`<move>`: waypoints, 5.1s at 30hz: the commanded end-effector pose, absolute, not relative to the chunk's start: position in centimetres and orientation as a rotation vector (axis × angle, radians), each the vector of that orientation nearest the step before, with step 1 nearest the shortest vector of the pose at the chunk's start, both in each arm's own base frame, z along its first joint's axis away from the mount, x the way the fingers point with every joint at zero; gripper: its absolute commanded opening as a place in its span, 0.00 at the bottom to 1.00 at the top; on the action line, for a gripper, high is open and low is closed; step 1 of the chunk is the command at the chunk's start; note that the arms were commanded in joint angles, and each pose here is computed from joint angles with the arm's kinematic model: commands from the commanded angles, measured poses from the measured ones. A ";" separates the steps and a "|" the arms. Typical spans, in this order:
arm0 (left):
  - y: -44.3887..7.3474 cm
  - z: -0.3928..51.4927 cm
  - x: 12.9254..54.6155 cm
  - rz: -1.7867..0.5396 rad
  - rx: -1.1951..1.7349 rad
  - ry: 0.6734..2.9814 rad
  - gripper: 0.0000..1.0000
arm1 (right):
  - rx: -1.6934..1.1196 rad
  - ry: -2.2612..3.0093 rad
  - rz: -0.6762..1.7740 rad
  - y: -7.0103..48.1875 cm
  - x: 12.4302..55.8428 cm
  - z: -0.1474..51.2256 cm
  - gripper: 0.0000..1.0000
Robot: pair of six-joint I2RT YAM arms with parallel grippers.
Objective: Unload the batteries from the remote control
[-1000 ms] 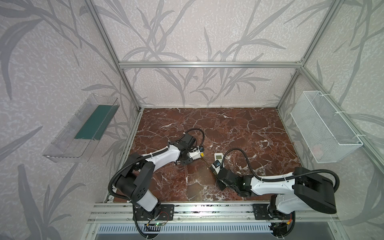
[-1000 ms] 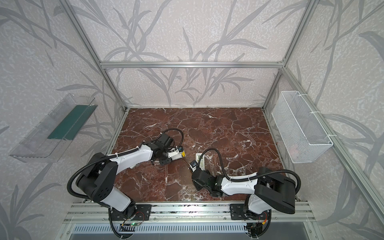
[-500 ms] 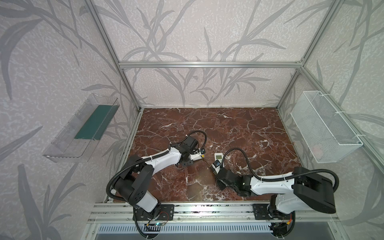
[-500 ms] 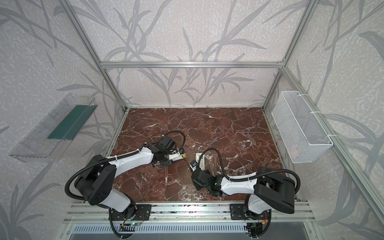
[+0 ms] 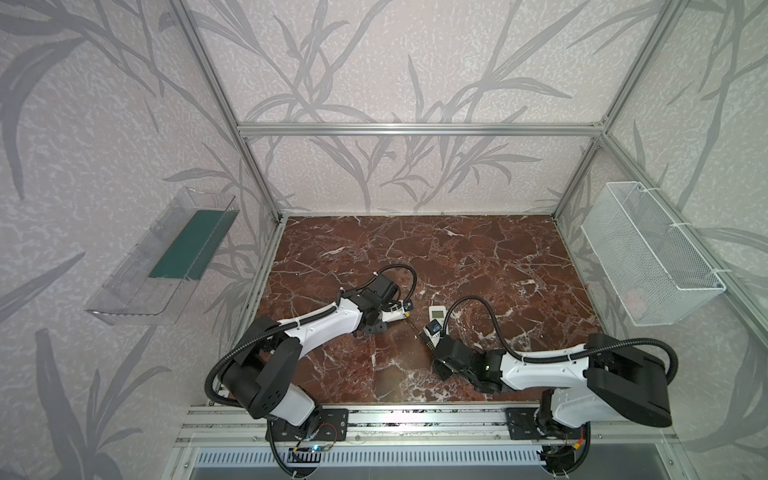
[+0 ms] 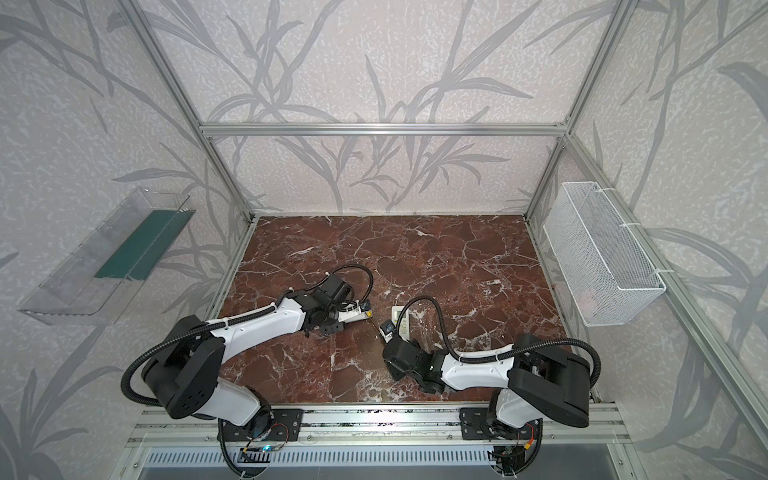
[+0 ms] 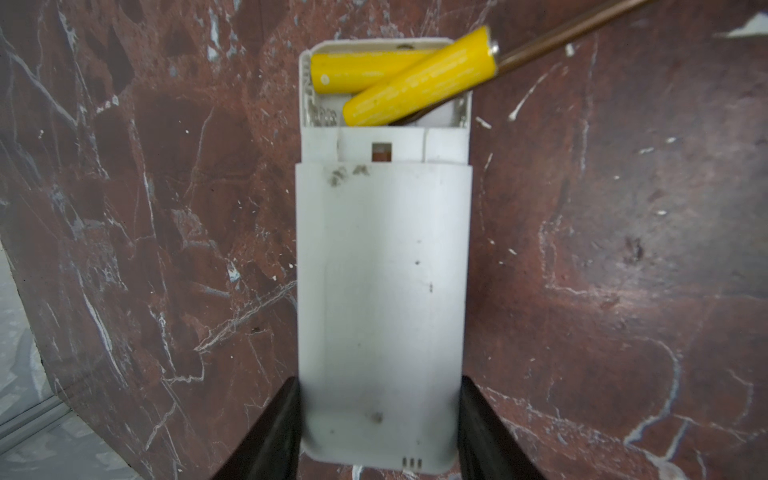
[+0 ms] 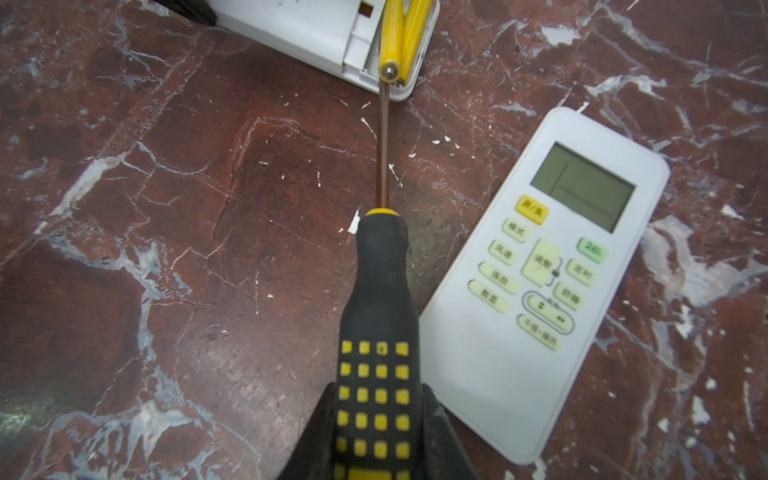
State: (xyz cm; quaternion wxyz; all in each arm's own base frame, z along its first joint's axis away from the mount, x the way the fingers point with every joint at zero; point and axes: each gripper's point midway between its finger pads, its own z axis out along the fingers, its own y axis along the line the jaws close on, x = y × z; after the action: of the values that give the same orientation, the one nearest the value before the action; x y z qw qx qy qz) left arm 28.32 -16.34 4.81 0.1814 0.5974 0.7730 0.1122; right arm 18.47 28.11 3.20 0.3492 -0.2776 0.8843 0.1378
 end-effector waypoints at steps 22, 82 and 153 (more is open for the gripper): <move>-16.1 3.3 28.7 0.339 1.644 2.256 0.53 | -0.651 2.265 0.357 26.8 18.7 4.2 0.00; -17.9 3.1 27.4 0.008 1.159 2.544 0.49 | -0.520 2.551 0.528 29.5 21.3 5.8 0.00; -18.6 2.7 26.2 -0.026 1.160 2.699 0.46 | -0.536 2.449 0.574 31.5 20.1 4.0 0.00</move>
State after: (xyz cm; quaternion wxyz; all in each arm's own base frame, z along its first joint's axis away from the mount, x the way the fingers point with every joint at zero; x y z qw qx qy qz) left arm 26.65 -17.98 2.56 0.1196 0.3876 0.9140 0.0051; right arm 20.46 31.26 3.21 0.2696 -0.1896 0.9210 0.2077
